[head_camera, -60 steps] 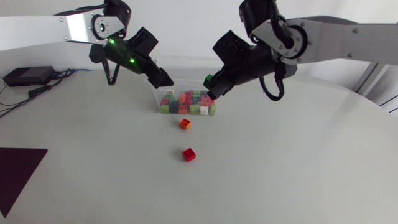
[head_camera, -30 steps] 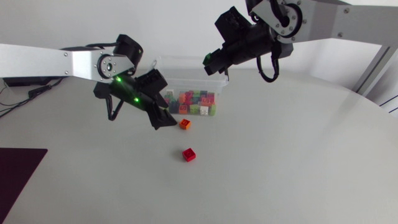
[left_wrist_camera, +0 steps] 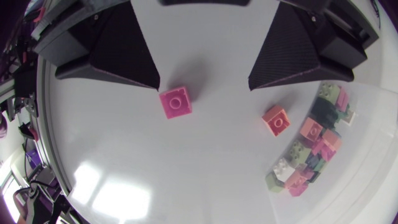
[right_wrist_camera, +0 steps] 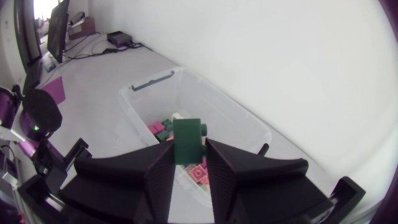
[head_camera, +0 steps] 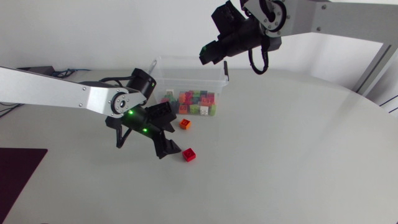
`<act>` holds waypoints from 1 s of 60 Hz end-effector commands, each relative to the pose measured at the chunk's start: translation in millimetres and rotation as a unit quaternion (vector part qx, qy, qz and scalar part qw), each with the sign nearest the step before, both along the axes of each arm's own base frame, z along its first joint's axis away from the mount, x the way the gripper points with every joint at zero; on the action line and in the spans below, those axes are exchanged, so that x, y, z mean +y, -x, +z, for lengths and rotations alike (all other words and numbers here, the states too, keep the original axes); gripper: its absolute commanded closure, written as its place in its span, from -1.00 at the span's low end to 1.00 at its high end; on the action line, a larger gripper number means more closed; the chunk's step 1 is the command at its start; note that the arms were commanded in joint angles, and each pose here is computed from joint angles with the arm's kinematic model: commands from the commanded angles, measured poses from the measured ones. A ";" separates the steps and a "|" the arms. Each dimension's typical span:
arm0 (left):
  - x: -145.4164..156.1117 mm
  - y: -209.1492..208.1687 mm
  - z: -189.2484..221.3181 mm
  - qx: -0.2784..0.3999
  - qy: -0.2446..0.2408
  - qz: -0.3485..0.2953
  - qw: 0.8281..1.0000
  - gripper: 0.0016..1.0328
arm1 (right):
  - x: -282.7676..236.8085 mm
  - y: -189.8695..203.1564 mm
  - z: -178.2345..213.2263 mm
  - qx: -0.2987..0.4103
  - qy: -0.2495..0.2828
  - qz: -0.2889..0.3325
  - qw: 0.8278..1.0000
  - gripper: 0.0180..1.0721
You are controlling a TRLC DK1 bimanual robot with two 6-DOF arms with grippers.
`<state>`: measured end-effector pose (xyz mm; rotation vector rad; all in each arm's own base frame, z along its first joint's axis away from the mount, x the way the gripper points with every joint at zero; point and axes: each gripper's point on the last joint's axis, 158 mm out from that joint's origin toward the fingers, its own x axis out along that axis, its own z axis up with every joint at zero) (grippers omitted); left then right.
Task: Place the duplo bricks in the container
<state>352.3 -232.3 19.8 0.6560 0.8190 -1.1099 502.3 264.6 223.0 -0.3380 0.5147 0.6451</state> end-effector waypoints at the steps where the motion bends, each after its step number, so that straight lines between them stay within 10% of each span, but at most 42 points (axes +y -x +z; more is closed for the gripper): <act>1: -2.0 5.4 -9.9 0.001 -0.008 -0.012 1.000 -0.92 | 2.1 -7.2 0.0 0.007 -0.008 -0.006 1.000 0.75; 60: -15.6 5.0 -11.6 0.007 -0.005 -0.014 1.000 -0.92 | -4.7 -34.0 -19.8 0.020 -0.007 -0.023 1.000 0.73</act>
